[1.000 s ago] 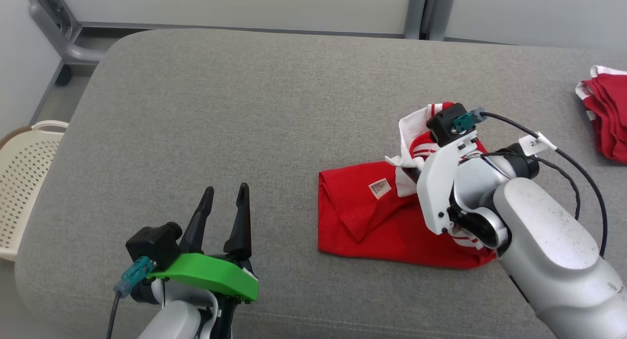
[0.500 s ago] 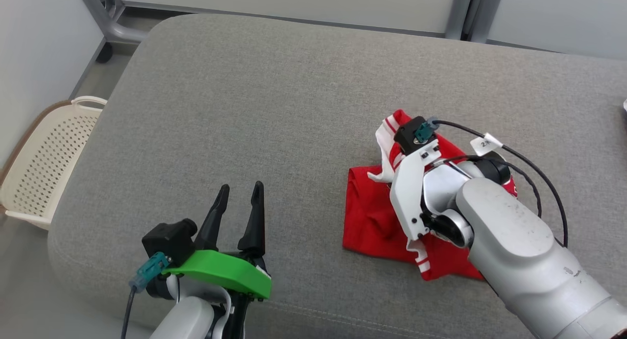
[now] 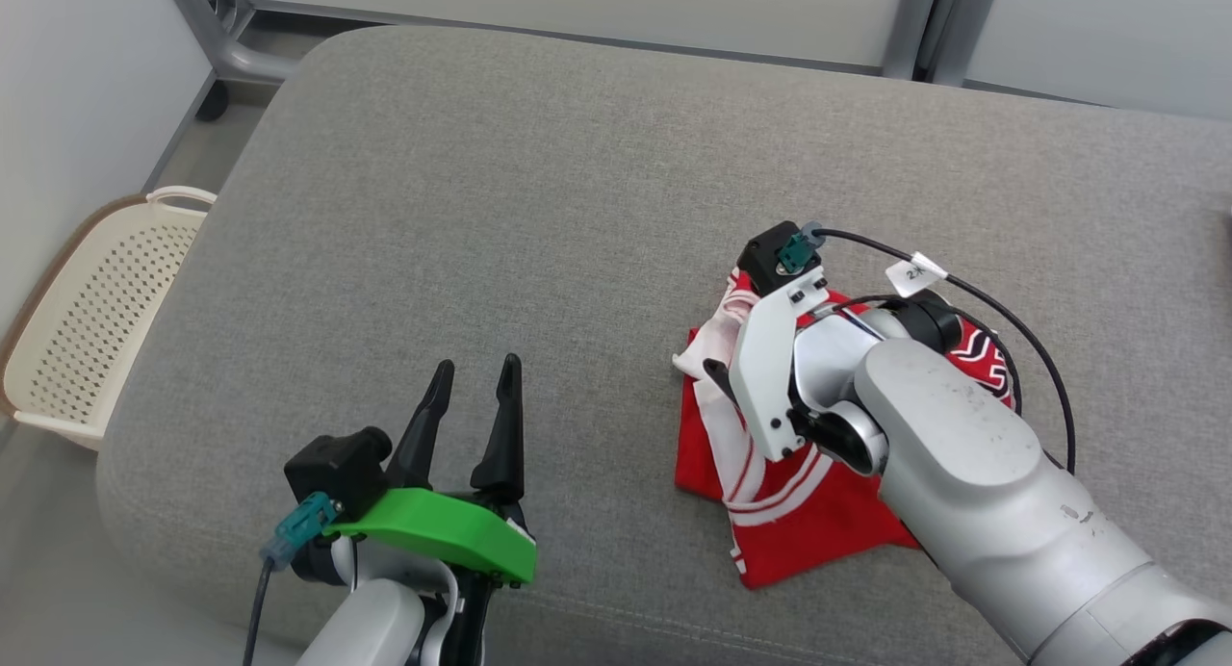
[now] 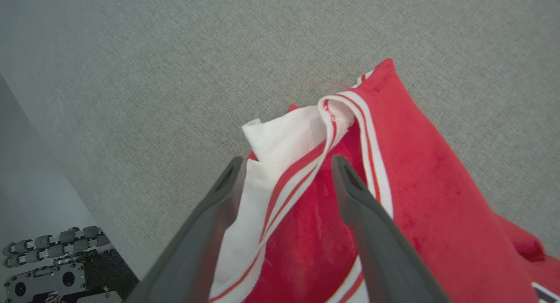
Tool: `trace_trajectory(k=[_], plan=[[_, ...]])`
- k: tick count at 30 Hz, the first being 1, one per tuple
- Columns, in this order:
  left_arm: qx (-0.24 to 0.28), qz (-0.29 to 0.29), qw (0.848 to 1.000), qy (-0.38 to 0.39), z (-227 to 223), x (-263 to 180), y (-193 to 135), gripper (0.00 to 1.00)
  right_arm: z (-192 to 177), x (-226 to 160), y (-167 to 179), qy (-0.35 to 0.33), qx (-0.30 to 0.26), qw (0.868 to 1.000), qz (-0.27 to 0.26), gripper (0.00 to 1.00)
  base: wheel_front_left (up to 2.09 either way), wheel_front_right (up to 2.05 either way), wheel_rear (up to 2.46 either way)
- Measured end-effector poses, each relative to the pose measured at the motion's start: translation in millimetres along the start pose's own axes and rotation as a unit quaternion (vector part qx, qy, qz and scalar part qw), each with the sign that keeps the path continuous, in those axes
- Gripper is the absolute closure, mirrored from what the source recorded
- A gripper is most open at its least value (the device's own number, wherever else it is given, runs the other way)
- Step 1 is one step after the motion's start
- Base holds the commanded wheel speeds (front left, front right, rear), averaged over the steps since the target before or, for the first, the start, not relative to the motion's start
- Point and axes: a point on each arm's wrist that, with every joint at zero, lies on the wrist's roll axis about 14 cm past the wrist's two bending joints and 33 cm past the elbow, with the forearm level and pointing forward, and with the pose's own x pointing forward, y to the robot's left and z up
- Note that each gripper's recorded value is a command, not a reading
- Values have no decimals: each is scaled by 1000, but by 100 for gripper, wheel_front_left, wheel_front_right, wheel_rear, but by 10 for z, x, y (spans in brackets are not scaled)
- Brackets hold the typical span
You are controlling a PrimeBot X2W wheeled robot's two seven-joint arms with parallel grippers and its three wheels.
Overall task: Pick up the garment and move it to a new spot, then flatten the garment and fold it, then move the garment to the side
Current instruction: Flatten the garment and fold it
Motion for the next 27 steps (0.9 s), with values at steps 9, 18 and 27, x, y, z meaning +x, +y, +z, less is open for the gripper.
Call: trace_trajectory(k=[9,18,27], plan=[[7,-16,1000,5,-19,-4,-77,0,497,-325,-47,-95,18,995,4,0,0,0,0],[12,-47,999,20,-83,-30,-269,0,418,-981,-975,-165,98,976,-102,0,0,0,0],[14,-66,997,34,-152,-12,-393,0,-62,-1286,-1372,-172,165,959,-154,0,0,0,0]])
